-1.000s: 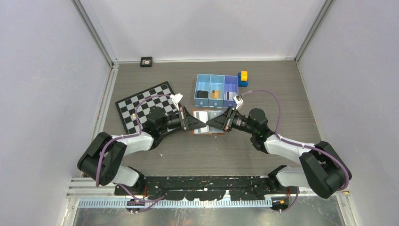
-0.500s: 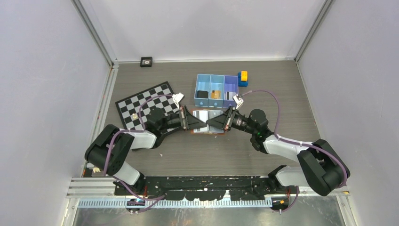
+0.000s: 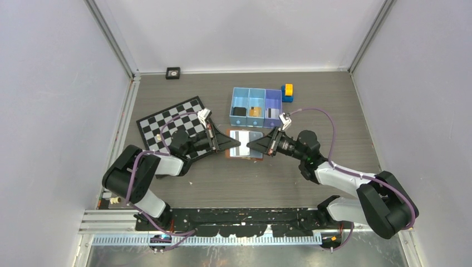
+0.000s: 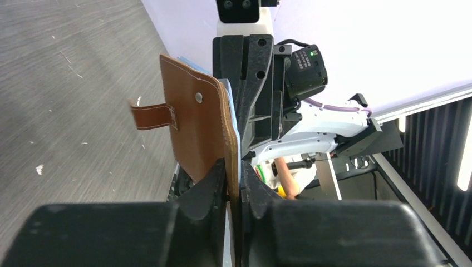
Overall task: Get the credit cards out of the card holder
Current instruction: Remove the credit card from the card holder.
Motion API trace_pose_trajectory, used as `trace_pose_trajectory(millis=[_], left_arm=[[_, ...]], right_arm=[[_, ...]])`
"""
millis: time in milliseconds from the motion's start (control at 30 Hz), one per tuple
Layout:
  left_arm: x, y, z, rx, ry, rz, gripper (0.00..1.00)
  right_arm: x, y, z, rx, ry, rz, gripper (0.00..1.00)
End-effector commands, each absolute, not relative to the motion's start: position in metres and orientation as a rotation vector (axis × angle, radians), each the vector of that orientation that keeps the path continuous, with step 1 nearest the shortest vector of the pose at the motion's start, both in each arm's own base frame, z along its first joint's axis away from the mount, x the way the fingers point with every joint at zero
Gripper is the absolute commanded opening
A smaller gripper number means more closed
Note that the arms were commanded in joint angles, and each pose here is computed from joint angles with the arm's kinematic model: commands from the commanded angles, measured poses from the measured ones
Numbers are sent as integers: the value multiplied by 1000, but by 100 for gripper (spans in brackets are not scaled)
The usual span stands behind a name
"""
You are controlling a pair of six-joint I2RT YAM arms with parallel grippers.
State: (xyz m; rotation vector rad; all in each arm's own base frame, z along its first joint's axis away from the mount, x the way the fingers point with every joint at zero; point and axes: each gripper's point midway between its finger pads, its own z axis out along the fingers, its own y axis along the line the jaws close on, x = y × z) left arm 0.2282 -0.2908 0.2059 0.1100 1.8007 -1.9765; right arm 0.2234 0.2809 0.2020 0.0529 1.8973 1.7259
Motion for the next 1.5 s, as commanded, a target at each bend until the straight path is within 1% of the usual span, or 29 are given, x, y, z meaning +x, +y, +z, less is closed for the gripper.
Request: trace_pose_trajectory(millis=[0,33,367,600,633,767,833,900,967,1067,1133,1167,1233,1267,1300,1467], left_arm=[[228,-285,221,154,1699,-1959,3],[229,-284,220,149,1697,-1953,0],[233,-273,223,116,1672,-1919,0],[230,-276,225,149,1669,-1927,0],[230,-276,225,151,1669,-1927,0],[229,-277,226,152,1670,-1932,0],[228,-278,226,155,1673,-1937,0],[227,-280,226,166,1674,-1943,0],[226,-281,226,171,1674,-1947,0],[226,-281,227,173,1671,-1946,0],[226,-281,227,172,1672,-1947,0],[226,-282,227,172,1672,-1947,0],[226,-281,227,173,1670,-1945,0],[228,-281,226,169,1675,-1937,0],[230,-281,222,156,1698,-1925,0],[246,-266,203,62,1801,-1807,0]], right_arm=[[229,273,217,59,1817,1720,0],[230,272,217,64,1811,1721,0],[236,259,217,116,1786,1697,1],[231,267,223,64,1769,1773,1],[231,268,223,61,1769,1782,3],[228,273,222,39,1770,1810,20],[227,276,221,29,1781,1811,26],[226,279,220,18,1787,1814,30],[225,281,220,14,1793,1818,31],[226,281,218,19,1800,1818,27],[227,282,216,28,1817,1808,27],[229,282,212,34,1835,1796,22],[234,282,204,51,1881,1755,8],[236,281,200,56,1897,1727,2],[240,280,195,70,1909,1695,1],[256,258,193,146,1903,1633,1]])
